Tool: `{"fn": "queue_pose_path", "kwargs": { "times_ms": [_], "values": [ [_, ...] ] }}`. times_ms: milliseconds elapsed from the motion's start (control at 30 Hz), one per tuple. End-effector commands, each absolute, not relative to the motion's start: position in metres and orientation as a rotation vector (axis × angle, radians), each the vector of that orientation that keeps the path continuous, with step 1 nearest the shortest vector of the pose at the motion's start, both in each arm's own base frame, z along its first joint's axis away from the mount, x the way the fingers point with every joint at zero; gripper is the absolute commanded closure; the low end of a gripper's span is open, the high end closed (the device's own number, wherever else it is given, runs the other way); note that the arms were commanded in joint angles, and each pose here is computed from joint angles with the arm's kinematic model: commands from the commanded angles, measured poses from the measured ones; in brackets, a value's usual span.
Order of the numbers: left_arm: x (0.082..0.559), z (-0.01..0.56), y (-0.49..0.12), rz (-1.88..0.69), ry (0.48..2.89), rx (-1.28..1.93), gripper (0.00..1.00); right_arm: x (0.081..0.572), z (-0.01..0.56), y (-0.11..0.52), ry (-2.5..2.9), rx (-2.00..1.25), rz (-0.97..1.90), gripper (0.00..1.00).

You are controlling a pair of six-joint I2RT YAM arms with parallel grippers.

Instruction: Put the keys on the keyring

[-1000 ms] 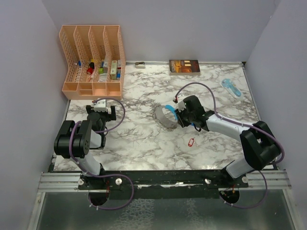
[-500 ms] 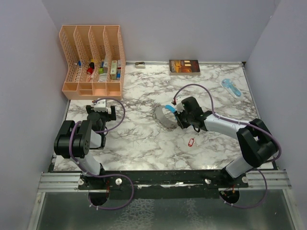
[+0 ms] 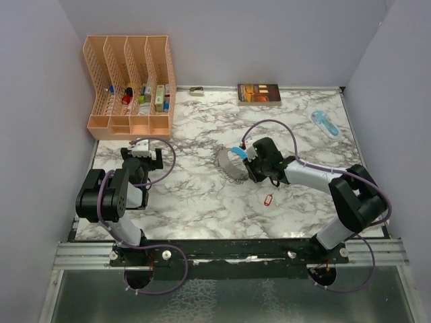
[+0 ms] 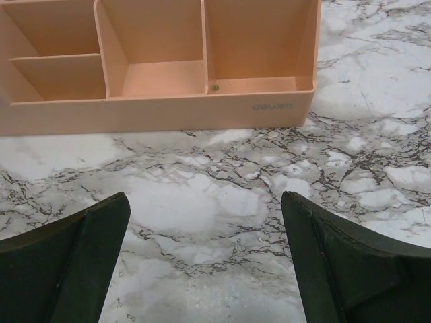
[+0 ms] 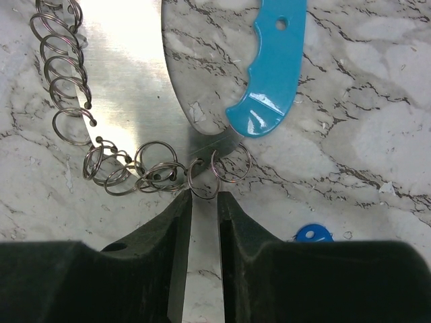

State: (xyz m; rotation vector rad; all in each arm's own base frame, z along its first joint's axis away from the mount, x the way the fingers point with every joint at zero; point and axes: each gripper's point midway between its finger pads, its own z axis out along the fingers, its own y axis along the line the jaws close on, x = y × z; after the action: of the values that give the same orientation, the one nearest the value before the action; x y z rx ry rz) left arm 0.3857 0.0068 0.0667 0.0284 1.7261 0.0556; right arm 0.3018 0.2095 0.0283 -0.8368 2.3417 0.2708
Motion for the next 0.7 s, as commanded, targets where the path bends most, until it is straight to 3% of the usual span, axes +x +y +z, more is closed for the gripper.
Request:
{"fn": "queue_pose_path", "kwargs": {
  "times_ms": [0, 667],
  "values": [
    [0.388, 0.077, 0.010, 0.072, 1.693, 0.018, 0.02, 0.307, 0.032, 0.216, 2.316, -0.855, 0.266, 0.78],
    [0.388, 0.077, 0.010, 0.073, 1.692, 0.018, 0.02, 0.321, 0.033, 0.221, 2.254, -0.880, 0.247, 0.80]
  ]
}}
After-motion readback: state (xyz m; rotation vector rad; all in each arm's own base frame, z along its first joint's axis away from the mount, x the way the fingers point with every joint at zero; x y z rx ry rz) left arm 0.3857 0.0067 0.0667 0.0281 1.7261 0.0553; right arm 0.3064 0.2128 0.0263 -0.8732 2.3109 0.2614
